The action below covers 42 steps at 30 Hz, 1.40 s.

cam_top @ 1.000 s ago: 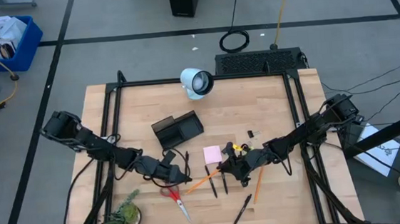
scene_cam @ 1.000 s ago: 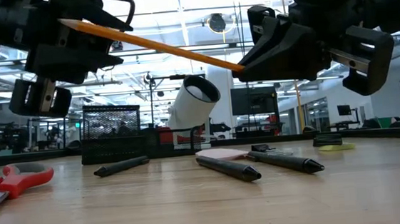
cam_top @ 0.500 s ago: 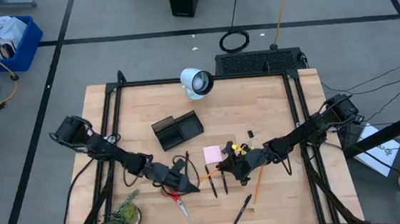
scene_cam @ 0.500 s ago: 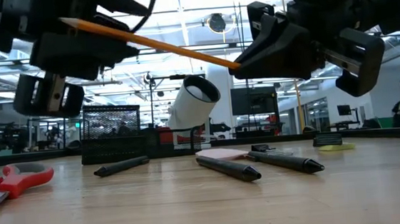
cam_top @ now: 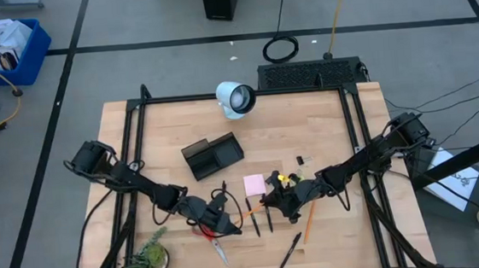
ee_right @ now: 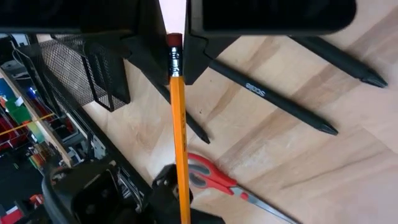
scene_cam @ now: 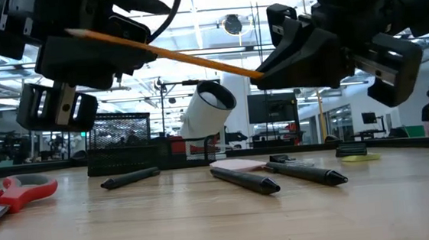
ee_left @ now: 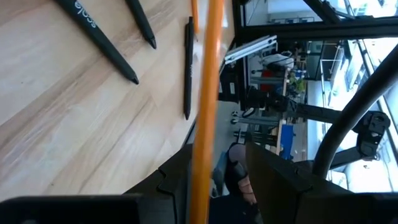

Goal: Pick and place office supplies into organizer
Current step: Put the orange pencil into the black desk organizer

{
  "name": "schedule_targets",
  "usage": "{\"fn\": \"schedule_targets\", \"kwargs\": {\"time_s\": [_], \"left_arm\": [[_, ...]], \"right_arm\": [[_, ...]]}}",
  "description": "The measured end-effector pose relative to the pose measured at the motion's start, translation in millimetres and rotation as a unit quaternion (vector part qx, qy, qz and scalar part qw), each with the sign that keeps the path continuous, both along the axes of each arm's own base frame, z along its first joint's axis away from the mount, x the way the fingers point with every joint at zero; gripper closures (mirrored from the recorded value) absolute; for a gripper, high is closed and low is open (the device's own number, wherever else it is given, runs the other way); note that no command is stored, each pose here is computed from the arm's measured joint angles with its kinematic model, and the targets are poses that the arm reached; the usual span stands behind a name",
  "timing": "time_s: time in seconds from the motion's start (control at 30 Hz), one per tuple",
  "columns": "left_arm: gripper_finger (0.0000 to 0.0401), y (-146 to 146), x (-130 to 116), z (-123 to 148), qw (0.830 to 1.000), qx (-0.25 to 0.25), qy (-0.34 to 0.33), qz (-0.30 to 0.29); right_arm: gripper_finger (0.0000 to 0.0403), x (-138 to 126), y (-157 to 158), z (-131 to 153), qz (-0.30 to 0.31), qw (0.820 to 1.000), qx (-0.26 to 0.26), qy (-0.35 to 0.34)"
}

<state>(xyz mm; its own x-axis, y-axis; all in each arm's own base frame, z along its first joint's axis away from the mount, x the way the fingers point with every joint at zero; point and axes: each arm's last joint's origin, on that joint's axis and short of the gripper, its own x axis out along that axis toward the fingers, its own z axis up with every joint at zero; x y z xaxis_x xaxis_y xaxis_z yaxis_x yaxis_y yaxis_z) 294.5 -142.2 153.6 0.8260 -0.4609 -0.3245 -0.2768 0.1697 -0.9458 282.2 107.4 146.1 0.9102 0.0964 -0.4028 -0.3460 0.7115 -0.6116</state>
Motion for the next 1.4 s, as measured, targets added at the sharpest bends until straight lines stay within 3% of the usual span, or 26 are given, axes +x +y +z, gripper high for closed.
{"fn": "schedule_targets", "kwargs": {"time_s": [0.37, 0.6, 0.83, 1.1, 1.27, 1.4], "left_arm": [[0.0261, 0, 0, 0, 1.000, 0.000, 0.001, -0.011], [0.0330, 7, 3, -1, 1.000, -0.006, 0.009, -0.010], [0.0390, 13, 4, -2, 0.998, 0.041, -0.009, -0.046], [0.0376, 9, 0, -8, 0.994, 0.078, 0.005, -0.076], [0.0392, 6, -6, -16, 0.987, 0.121, 0.028, -0.100], [0.0376, 3, -8, -17, 0.982, 0.157, 0.015, -0.104]], "right_arm": [[0.0376, -1, 5, 2, 0.008, 1.000, 0.004, -0.008], [0.0378, -1, 6, 2, 0.007, 1.000, 0.009, -0.010], [0.0372, -1, 6, 2, 0.002, 0.999, 0.039, -0.006], [0.0347, -3, 9, 2, 0.008, 0.997, 0.074, 0.007], [0.0308, -7, 8, 19, -0.003, 0.993, 0.114, -0.009], [0.0283, -12, 6, 32, -0.017, 0.987, 0.160, -0.017]]}}
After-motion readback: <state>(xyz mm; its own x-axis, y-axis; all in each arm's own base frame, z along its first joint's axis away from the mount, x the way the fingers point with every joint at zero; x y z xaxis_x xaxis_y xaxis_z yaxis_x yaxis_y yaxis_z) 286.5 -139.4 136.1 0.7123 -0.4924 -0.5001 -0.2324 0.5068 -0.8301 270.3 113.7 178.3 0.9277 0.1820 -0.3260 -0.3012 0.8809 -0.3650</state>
